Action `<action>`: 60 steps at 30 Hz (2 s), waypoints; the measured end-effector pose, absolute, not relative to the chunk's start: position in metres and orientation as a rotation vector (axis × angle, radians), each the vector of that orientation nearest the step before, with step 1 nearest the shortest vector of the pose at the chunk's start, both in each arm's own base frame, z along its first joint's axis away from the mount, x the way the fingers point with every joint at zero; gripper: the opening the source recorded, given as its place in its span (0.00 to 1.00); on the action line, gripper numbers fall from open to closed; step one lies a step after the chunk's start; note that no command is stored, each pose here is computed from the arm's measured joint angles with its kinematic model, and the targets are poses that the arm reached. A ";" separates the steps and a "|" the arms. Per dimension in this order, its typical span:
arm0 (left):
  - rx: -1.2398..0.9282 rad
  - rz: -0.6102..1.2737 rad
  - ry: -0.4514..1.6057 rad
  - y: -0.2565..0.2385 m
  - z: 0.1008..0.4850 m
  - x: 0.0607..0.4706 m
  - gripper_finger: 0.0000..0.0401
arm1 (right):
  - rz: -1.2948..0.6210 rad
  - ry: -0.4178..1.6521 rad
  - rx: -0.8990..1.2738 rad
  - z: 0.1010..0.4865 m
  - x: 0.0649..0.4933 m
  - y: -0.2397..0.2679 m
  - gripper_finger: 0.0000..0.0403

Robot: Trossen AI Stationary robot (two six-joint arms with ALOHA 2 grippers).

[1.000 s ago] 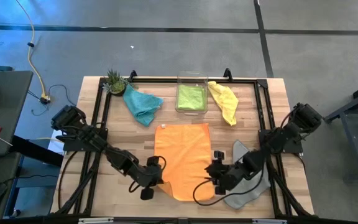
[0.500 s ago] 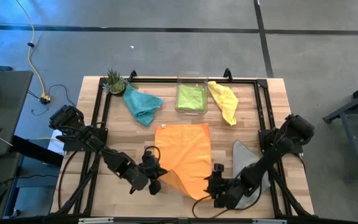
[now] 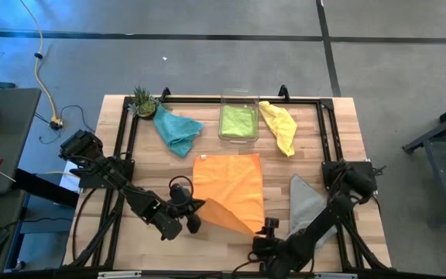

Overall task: Fold microfiber towels
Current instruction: Fold the orange microfiber cloth

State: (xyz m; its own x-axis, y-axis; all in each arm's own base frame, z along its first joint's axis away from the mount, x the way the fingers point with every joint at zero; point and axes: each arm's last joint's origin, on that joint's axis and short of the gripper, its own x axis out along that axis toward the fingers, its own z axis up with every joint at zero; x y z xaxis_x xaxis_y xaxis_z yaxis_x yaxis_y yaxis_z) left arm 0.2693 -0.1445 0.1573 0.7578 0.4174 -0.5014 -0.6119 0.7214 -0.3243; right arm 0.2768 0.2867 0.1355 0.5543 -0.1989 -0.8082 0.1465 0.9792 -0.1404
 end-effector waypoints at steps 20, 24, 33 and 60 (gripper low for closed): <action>-0.462 0.603 0.416 -0.149 0.155 0.263 0.00 | -0.501 1.107 -0.111 0.137 0.263 0.281 0.45; -0.468 0.598 0.413 -0.151 0.156 0.262 0.00 | -0.516 1.099 -0.107 0.137 0.263 0.280 0.34; -0.464 0.582 0.416 -0.156 0.155 0.259 0.00 | -0.618 1.104 -0.121 0.139 0.265 0.266 0.28; -0.491 0.561 0.390 -0.168 0.156 0.251 0.00 | -0.628 1.181 -0.132 0.127 0.279 0.243 0.08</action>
